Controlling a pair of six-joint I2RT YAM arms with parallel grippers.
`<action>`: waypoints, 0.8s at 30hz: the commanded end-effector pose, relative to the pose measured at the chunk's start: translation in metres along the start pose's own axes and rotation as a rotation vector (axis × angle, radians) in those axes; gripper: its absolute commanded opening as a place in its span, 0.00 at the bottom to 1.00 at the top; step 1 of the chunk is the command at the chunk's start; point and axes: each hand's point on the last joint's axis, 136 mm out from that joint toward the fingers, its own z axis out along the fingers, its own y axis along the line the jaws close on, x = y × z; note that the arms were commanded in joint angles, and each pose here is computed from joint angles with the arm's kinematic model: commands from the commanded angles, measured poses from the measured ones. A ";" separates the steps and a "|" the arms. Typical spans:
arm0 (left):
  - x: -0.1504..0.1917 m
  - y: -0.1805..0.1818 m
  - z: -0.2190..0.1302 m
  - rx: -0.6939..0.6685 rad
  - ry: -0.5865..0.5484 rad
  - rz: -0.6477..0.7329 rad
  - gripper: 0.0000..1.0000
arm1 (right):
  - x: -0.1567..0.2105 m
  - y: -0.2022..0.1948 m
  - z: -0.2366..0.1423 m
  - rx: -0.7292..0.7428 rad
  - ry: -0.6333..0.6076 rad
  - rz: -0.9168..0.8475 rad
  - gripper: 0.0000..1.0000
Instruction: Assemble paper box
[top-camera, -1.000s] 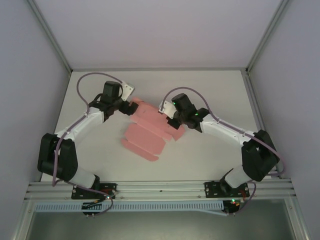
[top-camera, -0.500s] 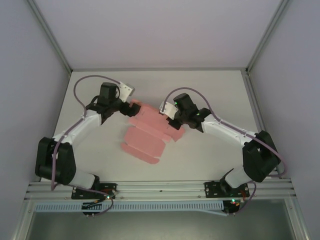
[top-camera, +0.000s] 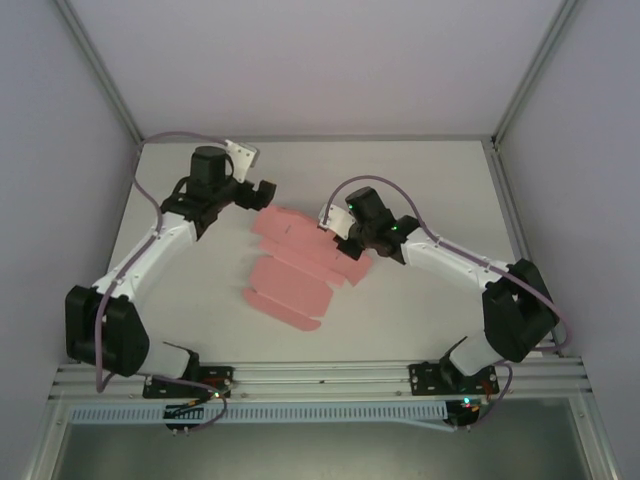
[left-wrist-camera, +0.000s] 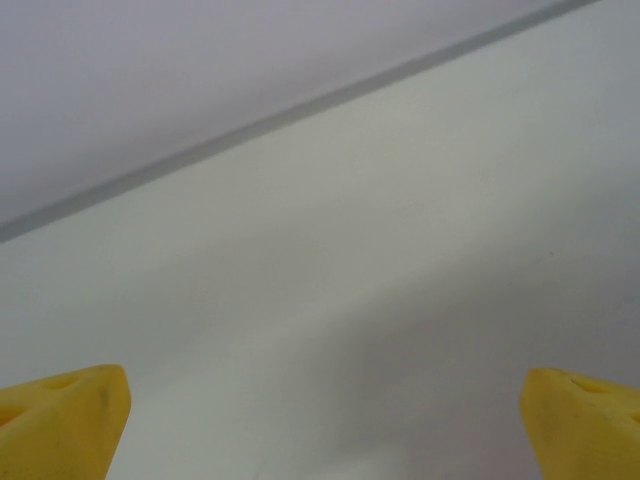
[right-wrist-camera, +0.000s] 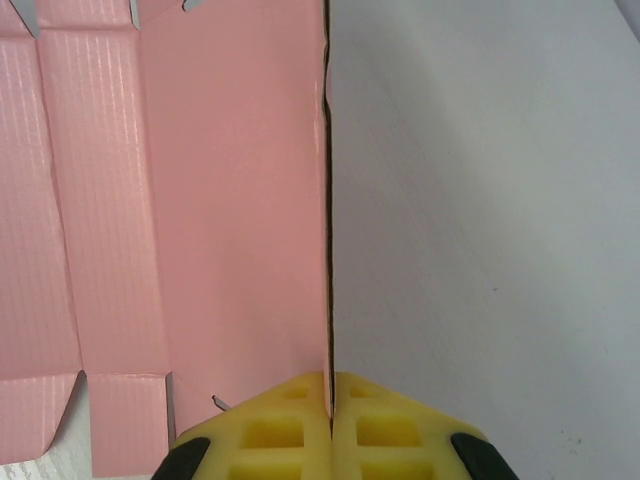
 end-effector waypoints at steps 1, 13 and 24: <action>0.017 -0.028 0.011 0.082 0.068 0.089 1.00 | -0.014 -0.008 -0.001 0.013 -0.036 0.007 0.00; 0.038 -0.083 0.019 0.207 0.086 0.225 1.00 | -0.017 -0.006 -0.002 -0.002 -0.051 0.019 0.00; 0.010 -0.081 0.019 0.030 -0.136 -0.024 1.00 | -0.047 0.003 -0.012 -0.083 -0.184 0.097 0.00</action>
